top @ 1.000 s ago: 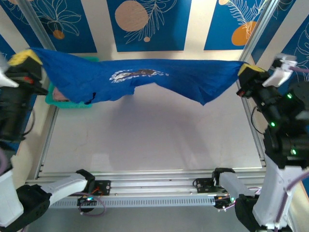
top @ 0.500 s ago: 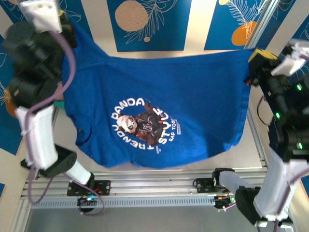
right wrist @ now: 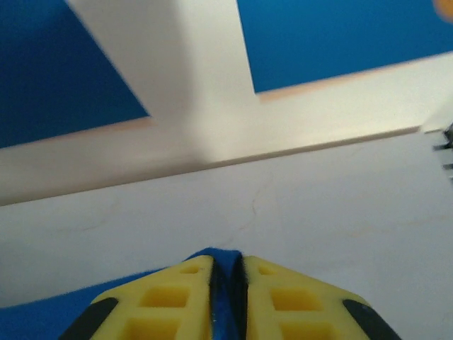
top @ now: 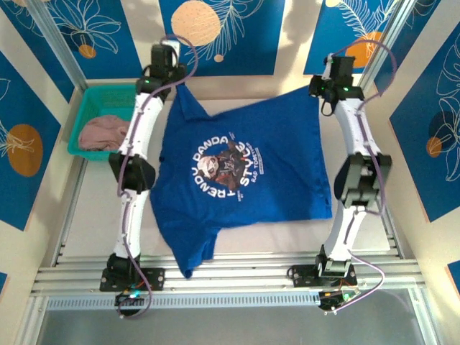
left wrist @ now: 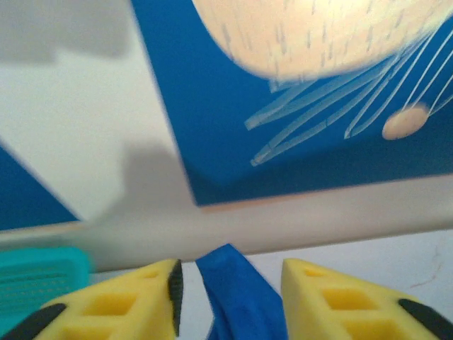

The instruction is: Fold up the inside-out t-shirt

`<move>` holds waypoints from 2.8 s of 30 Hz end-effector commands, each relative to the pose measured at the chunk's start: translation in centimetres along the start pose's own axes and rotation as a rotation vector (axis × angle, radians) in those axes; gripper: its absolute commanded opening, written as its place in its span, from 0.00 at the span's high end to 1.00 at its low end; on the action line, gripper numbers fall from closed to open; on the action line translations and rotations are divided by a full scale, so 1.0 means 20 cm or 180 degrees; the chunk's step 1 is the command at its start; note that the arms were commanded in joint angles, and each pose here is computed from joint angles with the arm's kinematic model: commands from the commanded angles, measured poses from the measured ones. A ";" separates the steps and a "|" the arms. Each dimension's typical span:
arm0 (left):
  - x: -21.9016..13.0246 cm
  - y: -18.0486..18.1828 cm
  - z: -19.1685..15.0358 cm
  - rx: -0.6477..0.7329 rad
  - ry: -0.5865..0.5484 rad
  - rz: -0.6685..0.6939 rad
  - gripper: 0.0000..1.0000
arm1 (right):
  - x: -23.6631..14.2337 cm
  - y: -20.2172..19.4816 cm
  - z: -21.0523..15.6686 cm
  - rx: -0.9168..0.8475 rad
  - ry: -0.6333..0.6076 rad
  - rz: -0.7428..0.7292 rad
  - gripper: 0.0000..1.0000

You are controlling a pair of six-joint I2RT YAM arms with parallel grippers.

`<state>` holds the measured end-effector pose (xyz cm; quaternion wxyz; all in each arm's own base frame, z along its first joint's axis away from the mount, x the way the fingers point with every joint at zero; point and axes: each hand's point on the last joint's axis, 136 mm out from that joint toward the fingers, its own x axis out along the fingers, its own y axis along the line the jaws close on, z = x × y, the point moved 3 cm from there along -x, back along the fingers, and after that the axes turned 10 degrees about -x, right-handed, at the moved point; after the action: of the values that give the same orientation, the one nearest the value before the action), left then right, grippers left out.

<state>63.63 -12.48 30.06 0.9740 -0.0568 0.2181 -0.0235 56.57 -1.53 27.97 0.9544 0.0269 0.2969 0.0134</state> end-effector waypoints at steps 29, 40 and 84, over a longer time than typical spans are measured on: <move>-0.70 -0.22 -1.38 -0.1177 0.1918 -0.0900 0.27 | -0.87 -0.07 -1.70 0.1581 0.2145 -0.0493 0.54; -0.69 -0.28 -1.43 -0.1089 0.1901 -0.0954 0.26 | -0.87 -0.13 -1.89 0.1820 0.2669 -0.0913 0.49; -0.66 -0.42 -1.15 -0.0935 0.1807 -0.1232 0.19 | -0.63 -0.23 -1.62 0.1650 0.2210 -0.0542 1.00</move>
<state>44.73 -21.88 11.86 0.8190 -0.2193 0.5061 -0.1583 27.91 -5.74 7.44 0.7471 0.2348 0.6039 -0.1485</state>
